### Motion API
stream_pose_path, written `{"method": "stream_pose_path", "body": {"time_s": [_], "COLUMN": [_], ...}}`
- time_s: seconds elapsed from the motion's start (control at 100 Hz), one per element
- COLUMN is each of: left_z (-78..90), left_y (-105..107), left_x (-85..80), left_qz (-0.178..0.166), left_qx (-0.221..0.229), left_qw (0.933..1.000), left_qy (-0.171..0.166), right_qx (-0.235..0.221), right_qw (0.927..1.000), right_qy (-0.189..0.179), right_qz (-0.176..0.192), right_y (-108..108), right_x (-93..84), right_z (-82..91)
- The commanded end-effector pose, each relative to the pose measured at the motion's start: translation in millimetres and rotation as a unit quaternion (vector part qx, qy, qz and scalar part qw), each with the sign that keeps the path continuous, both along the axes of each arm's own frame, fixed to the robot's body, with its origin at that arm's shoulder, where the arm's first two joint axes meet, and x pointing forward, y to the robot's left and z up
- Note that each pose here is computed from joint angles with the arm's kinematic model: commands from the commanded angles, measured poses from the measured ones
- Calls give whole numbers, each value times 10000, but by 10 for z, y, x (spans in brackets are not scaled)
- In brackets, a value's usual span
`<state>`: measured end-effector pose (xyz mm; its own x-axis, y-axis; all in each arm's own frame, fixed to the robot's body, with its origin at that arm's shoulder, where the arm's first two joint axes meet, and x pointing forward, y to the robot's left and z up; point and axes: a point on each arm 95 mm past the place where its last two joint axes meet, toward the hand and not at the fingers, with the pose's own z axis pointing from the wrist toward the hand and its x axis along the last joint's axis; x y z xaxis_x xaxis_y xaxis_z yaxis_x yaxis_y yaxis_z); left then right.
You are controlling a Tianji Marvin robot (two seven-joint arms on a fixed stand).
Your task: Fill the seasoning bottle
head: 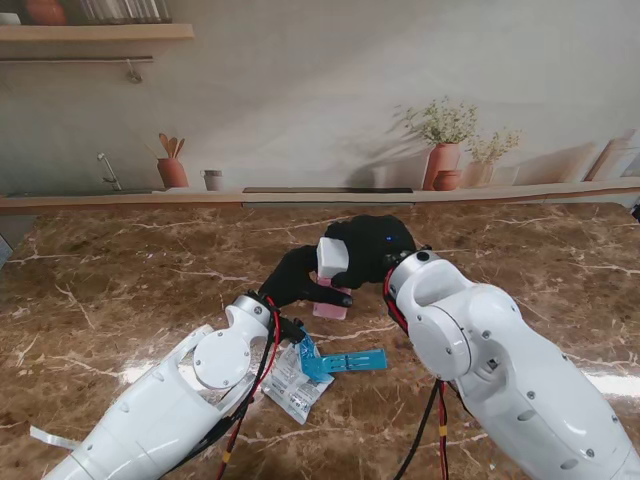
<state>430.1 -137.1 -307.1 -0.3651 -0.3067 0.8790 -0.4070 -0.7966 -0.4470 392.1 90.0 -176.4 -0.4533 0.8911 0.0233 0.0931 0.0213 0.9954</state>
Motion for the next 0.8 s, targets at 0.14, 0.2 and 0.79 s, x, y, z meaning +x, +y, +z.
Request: {"method": "stream_pose_path", "body": {"time_s": [0.14,0.2,0.79], "left_z": [87,85,75], "left_y": [-56,-53,-53], "left_x": [-1,-1,-19], "left_qz": [-64,-65,-53], "left_qx": [41,63,18], "left_qw": [9999,9998,9999], "left_qy": [-148,-153,-154], "right_qx": [-93,-155,-831], "right_qw": [9997,9996,9962], "right_qy": [113,107,-72], "right_qz": [190,223,-245], "right_y": [44,55,65], "right_x": [6,9,-62], "right_z": [60,73,-52]}}
